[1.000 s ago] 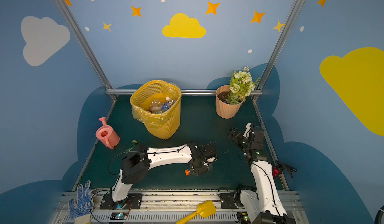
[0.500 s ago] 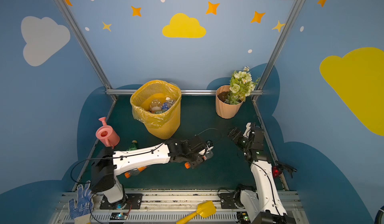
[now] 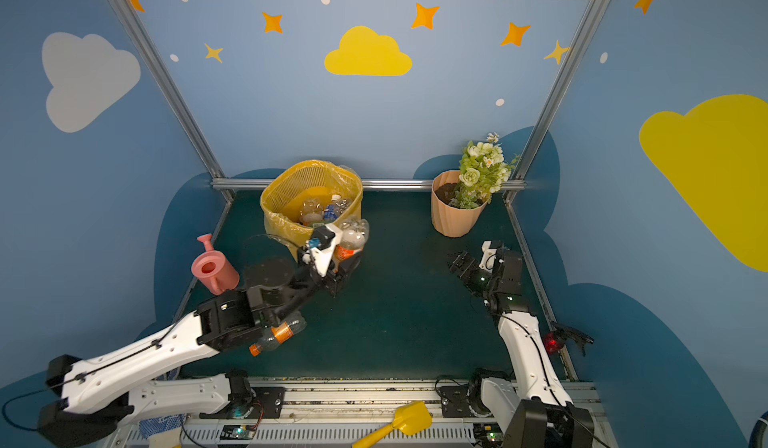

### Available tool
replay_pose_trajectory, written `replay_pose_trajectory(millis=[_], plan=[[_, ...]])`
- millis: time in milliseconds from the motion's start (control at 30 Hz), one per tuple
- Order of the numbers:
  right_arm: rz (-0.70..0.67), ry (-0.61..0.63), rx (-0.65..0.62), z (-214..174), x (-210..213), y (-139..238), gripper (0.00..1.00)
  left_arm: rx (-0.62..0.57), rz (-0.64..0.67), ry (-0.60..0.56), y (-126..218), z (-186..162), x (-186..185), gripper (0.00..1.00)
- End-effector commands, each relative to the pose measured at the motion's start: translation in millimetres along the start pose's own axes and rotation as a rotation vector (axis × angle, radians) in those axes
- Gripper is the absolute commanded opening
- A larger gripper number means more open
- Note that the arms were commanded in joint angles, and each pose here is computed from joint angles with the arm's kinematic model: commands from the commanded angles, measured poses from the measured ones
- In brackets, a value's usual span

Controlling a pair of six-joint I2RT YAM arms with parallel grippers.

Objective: Throw the plastic bottles in the bin
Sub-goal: 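Carry the orange-labelled bottle over the bin and open the left gripper, then lower the left gripper onto the orange-labelled bottle nearest the robot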

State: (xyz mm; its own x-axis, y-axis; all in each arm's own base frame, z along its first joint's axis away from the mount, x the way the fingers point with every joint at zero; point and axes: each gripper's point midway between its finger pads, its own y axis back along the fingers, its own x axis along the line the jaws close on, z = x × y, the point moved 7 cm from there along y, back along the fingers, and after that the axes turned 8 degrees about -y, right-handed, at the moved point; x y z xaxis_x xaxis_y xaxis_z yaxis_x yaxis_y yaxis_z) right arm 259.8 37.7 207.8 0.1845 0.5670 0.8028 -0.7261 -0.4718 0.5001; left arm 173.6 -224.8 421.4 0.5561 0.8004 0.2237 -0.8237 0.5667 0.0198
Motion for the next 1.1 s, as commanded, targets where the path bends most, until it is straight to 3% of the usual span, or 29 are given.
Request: replay_pose_trajectory(millis=[0,133,233,400,500,567,667,867,933,1067], plan=[[0.048,0.038,0.008,1.2,13.2,-2.6,0.93,-0.229,0.159,-0.073,23.9,55.2,37.8,0.55],[0.049,0.061,0.02,-1.9,18.8,-5.0,0.93,-0.306,0.215,-0.103,40.9,93.2,64.3,0.55],[0.045,0.066,0.024,-4.5,20.5,-5.5,0.93,-0.299,0.269,-0.097,31.8,96.5,79.5,0.55],[0.046,0.081,0.023,-6.0,25.3,-2.9,0.93,-0.139,0.314,0.087,-28.1,43.1,118.7,0.59],[0.032,0.088,0.026,-8.6,23.6,0.0,0.93,-0.01,0.33,0.197,-61.8,8.6,139.1,0.7],[0.041,0.11,-0.001,-3.7,33.1,7.2,0.94,0.022,0.344,0.215,-68.8,6.4,144.0,0.81],[0.016,0.125,-0.023,-4.2,30.6,11.6,0.94,-0.065,0.322,0.203,-57.5,28.5,144.5,0.99],[0.03,0.107,-0.024,-3.3,28.9,5.9,0.94,-0.162,0.341,0.159,-2.1,54.3,145.1,1.0],[0.037,0.095,-0.006,-3.2,28.2,1.0,0.93,-0.133,0.393,0.174,14.0,46.8,148.1,1.0],[0.035,0.089,0.029,-4.0,25.4,-7.4,0.93,0.043,0.49,0.201,36.0,10.8,150.3,1.0]])
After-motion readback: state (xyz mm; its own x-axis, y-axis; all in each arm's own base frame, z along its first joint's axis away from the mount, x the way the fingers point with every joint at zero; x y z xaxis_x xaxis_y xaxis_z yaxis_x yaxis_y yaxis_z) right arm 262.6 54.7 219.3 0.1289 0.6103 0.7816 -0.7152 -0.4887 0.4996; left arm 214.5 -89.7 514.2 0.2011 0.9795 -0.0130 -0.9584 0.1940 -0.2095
